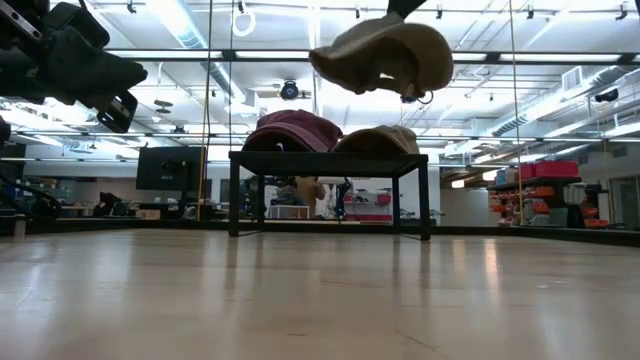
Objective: Pick & Place hat
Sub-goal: Stack the left brown cap on top of the brown cap on the shelf
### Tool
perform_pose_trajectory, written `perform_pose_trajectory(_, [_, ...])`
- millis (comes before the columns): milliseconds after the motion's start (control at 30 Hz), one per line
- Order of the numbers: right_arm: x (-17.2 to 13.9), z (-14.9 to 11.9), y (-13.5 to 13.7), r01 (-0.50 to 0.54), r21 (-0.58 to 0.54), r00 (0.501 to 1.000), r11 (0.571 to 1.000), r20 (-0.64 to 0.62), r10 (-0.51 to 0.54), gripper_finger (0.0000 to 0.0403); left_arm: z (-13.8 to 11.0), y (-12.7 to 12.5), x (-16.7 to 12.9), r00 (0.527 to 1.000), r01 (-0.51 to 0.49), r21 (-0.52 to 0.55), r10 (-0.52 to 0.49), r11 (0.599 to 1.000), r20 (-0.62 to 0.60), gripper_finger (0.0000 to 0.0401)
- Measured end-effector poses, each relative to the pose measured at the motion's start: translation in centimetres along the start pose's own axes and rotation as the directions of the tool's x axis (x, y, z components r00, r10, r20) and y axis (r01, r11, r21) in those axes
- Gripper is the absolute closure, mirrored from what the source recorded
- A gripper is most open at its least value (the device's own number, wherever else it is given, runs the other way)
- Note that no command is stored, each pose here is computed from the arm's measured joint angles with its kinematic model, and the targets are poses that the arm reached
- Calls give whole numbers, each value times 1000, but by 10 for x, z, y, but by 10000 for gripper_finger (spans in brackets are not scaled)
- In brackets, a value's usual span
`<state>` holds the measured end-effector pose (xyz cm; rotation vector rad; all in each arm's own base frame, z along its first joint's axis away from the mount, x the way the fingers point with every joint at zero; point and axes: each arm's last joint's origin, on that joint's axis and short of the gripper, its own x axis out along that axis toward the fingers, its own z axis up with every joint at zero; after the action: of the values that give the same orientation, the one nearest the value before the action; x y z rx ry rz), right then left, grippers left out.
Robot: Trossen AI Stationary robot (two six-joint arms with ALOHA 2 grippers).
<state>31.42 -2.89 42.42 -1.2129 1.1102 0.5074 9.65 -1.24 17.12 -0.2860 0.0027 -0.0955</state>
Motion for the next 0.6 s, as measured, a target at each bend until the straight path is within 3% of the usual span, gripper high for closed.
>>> perform_pose_trajectory(300, [8,-47,-10,10,128,997,992,-71,-1,403,0,0,0,1000,0,0,0,1000,0,362])
perform_pose_trajectory(600, [14,-80,-32,189,219,978,957,-131,-163,403,0,0,0,1000,0,0,0,1000,0,362])
